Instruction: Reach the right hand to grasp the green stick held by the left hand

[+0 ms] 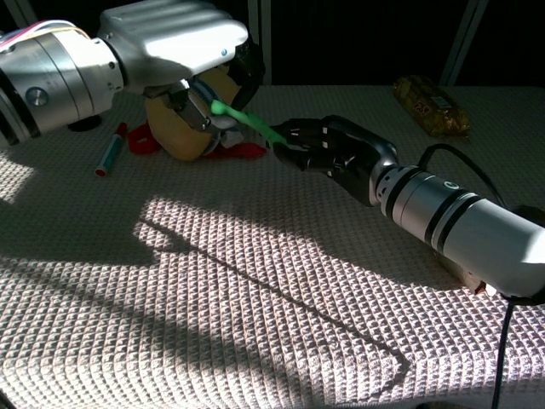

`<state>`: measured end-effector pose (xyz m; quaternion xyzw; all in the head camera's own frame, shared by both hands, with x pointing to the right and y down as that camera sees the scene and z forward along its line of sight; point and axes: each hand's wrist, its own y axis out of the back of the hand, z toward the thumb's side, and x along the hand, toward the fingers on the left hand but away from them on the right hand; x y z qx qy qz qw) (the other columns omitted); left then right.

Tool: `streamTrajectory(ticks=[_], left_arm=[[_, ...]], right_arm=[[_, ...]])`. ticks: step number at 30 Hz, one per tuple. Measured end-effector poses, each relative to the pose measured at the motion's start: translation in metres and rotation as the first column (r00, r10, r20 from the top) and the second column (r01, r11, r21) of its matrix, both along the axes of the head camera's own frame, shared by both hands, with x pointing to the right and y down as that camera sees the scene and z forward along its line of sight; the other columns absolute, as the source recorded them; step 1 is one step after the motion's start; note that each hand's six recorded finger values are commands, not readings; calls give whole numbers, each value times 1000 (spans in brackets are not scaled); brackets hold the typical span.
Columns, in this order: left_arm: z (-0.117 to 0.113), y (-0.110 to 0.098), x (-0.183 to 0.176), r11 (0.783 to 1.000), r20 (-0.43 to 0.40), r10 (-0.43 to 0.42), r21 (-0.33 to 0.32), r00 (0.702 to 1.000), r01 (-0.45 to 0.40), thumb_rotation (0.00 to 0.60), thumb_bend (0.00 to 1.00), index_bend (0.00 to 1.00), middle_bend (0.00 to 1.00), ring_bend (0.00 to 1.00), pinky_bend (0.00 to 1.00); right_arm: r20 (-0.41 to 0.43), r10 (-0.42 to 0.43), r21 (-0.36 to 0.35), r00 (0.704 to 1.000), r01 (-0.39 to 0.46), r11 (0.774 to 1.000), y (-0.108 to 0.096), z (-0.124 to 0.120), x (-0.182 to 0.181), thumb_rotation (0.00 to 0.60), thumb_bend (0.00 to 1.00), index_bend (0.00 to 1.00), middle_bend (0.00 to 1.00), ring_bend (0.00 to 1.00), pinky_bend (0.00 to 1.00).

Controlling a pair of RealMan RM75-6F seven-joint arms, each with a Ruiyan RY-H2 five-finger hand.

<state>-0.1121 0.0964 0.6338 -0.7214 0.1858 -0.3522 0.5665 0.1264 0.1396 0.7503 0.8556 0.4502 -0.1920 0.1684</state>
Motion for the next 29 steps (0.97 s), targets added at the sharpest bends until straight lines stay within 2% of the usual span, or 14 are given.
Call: streamTrajectory(ticks=[10, 17, 24, 29], left_arm=[[-2, 4, 1, 1000, -37, -15, 21, 999, 15, 600, 347, 625, 399, 262, 323], [-9, 0, -6, 998, -86, -51, 42, 995, 55, 600, 350, 630, 404, 262, 324], [-26, -10, -45, 985, -125, -141, 81, 982, 152, 600, 351, 629, 404, 262, 324], [-32, -12, -76, 972, -132, -206, 82, 970, 218, 600, 351, 631, 404, 262, 324]], right_arm=[[-58, 11, 69, 998, -7, 998, -7, -16, 10, 600, 477, 628, 154, 0, 0], [-150, 10, 129, 989, 9, 992, -11, -27, 30, 600, 478, 645, 154, 0, 0], [-231, 62, 176, 971, -21, 984, -20, -45, 76, 600, 487, 656, 154, 0, 0], [-265, 127, 213, 956, -71, 975, -22, -59, 111, 600, 487, 657, 154, 0, 0]])
